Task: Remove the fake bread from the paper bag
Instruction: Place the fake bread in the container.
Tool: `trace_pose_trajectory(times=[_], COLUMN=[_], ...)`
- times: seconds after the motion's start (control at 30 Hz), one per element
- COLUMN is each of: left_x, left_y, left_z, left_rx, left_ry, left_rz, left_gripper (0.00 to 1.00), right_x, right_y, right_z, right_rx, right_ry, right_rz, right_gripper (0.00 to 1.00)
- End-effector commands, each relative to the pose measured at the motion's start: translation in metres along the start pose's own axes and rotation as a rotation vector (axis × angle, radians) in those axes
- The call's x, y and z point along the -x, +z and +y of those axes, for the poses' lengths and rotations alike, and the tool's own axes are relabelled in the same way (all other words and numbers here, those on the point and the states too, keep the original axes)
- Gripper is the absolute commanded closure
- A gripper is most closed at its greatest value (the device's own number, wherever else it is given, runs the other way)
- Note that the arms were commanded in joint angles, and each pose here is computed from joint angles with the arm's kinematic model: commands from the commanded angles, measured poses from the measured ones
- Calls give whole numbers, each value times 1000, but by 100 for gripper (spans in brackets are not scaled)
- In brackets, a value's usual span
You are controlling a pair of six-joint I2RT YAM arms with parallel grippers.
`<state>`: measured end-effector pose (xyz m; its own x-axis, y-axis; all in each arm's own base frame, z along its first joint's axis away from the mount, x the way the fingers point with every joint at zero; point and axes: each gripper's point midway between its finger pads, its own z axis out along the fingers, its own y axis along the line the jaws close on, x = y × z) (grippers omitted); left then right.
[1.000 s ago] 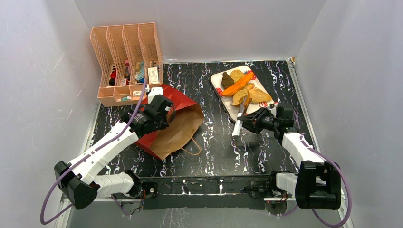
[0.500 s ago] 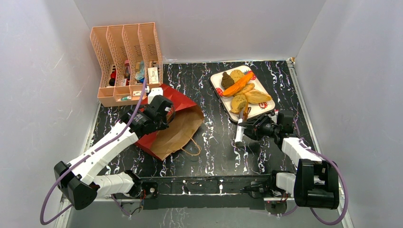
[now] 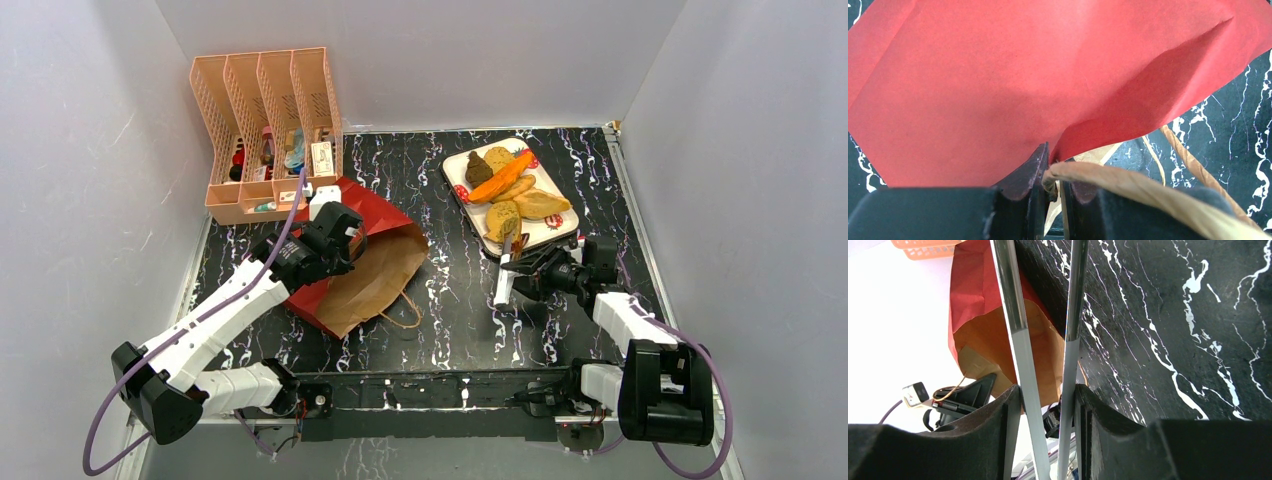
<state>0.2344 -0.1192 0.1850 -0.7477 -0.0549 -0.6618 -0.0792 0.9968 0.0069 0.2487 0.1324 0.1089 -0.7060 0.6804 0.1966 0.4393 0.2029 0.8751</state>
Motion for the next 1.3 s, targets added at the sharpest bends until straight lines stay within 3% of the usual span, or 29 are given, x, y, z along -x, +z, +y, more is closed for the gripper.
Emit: trace_pose_trajectory(times=[0.0,0.43,1.27], left_x=[1,21,39], left_y=[-7,-23,-52], left_z=[10,17,26], left_rx=[20,63,61], left_ry=[-2,43,11], left_rz=[-4,-11,-49], left_gripper=[88,88,89], right_x=[1,11,14], right_y=[-6,-17,-26], right_z=[17,30,37], right_rx=[27,-39,-62], right_ry=[-55,-154,-196], right_rz=[-6,-88,-140], right_gripper=[63,61,62])
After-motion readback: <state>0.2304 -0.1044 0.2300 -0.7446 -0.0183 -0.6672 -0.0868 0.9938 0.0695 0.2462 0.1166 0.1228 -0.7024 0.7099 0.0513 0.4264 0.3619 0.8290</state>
